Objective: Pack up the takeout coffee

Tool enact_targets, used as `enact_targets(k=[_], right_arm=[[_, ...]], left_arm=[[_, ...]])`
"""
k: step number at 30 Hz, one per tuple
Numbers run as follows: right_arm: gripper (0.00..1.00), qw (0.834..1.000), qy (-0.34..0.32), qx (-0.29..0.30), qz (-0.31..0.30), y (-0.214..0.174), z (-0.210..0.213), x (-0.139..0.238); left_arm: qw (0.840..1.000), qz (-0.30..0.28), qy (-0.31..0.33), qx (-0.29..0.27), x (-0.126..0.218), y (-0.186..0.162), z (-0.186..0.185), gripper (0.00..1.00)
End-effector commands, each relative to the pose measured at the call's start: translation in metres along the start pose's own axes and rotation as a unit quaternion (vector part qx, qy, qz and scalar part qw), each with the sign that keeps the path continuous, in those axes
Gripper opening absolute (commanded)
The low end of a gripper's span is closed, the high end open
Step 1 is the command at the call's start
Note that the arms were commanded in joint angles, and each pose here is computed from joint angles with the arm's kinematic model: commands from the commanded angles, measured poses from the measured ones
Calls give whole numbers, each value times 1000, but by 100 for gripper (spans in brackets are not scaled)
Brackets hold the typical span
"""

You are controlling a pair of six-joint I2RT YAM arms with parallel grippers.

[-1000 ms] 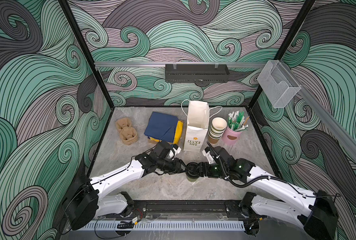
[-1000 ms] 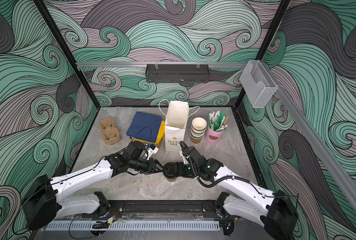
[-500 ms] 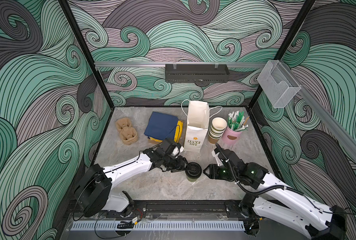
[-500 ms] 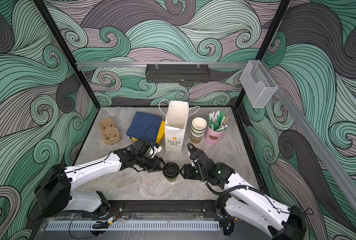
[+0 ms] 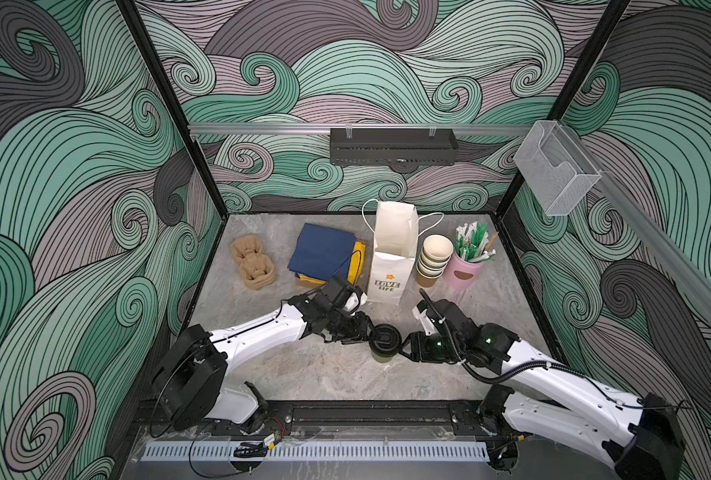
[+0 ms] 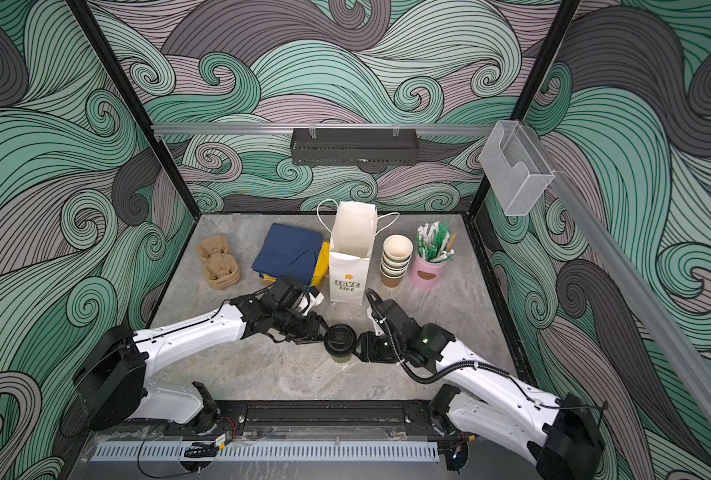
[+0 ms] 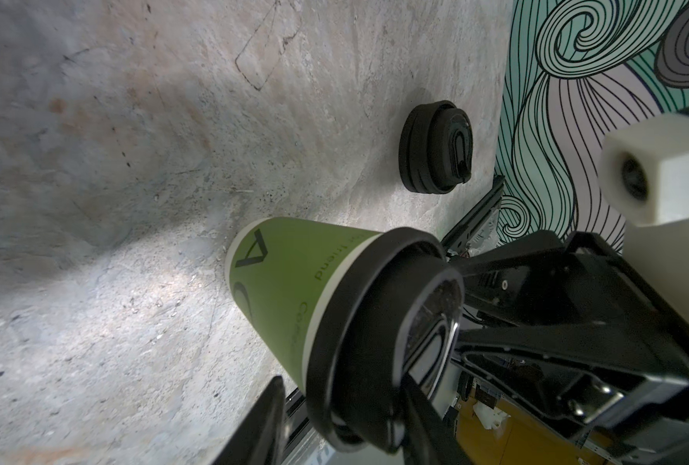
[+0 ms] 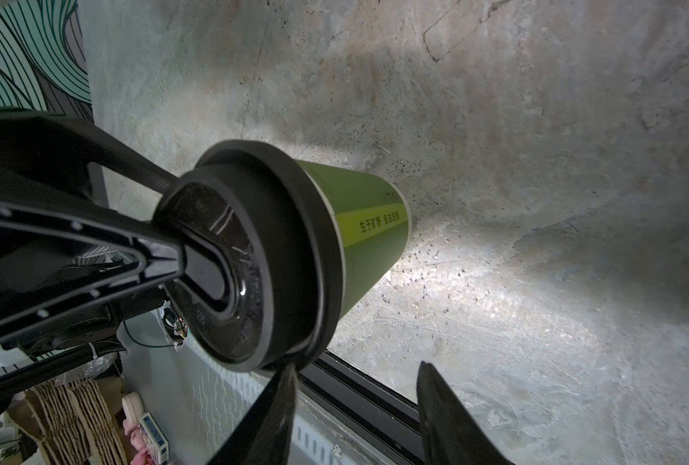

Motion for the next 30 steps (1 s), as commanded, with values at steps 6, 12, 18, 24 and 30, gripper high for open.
enact_targets(k=[6, 12, 18, 24, 30], right_arm=[[51, 1000, -3, -8, 3, -2, -4, -5], [51, 996, -74, -25, 46, -19, -31, -14], [51, 988, -130, -28, 79, -29, -49, -15], [60, 999, -38, 10, 21, -2, -8, 2], [65, 989, 13, 57, -135, 30, 18, 58]], left_arm=[[1000, -2, 11, -9, 1, 4, -2, 44], [1000, -3, 15, -11, 2, 4, -2, 43], [1000, -3, 19, -11, 2, 4, -1, 43], [1000, -3, 16, -14, 3, 5, -4, 43], [1000, -16, -6, -25, 10, 9, -16, 53]])
Point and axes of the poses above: each gripper's point midway between its finger pads, its own x axis back along the fingers, its own z axis along the line the jaws close on, y = z × x, the point moved 3 cm from there along x, back along the fingers, and after that the axes turned 8 degrees about x, right-handed, at the moved point
